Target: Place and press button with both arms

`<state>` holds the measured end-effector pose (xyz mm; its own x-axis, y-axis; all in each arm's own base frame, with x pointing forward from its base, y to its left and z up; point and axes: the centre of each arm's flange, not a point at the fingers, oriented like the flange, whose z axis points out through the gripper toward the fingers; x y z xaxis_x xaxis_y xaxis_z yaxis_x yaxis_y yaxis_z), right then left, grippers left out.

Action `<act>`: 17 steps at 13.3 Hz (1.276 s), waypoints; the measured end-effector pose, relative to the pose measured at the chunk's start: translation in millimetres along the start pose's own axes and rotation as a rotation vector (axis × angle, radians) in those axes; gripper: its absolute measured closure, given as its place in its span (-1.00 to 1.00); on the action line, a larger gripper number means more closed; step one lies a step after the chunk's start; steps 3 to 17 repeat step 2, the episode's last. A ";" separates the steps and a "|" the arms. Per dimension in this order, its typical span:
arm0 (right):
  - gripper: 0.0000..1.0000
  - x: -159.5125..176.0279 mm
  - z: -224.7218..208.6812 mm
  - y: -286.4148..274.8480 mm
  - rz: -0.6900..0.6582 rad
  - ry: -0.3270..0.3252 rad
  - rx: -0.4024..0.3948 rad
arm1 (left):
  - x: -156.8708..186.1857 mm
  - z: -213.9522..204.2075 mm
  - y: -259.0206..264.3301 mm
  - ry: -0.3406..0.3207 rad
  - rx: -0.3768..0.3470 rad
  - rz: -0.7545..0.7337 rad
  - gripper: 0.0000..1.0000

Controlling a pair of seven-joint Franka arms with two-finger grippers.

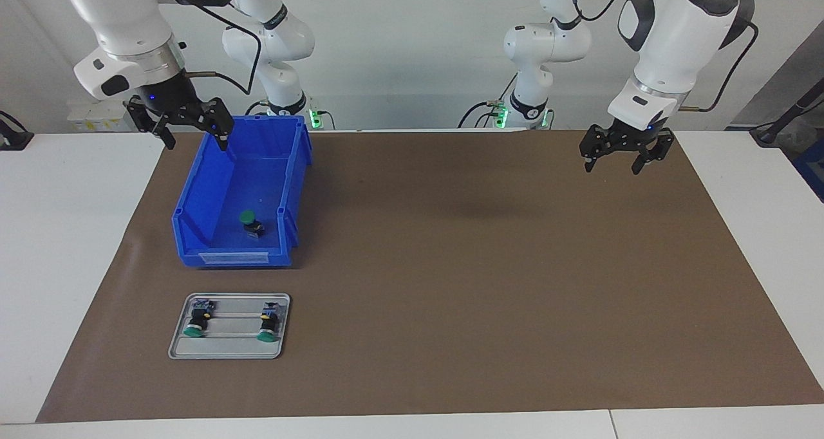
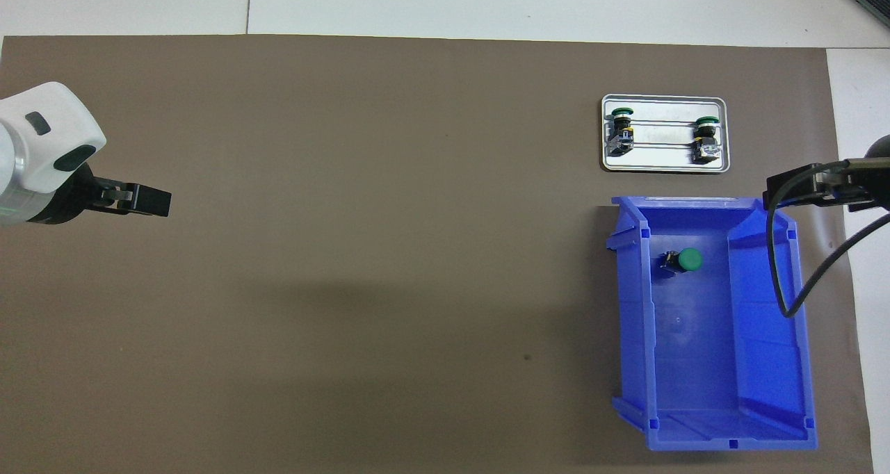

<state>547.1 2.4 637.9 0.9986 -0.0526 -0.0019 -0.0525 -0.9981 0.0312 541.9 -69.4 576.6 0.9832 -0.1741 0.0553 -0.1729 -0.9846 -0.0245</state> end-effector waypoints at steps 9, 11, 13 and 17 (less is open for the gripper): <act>-1.00 0.0 -0.1 0.7 0.002 0.000 0.000 | 0.0 0.0 0.0 0.000 0.000 0.000 -1.00; -1.00 0.0 -0.1 0.7 0.002 0.000 0.000 | 0.0 0.0 0.0 0.000 0.000 0.000 -1.00; -1.00 0.0 -0.1 0.7 0.002 0.000 0.000 | 0.0 0.0 0.0 0.000 0.000 0.000 -1.00; -1.00 0.0 -0.1 0.7 0.002 0.000 0.000 | 0.0 0.0 0.0 0.000 0.000 0.000 -1.00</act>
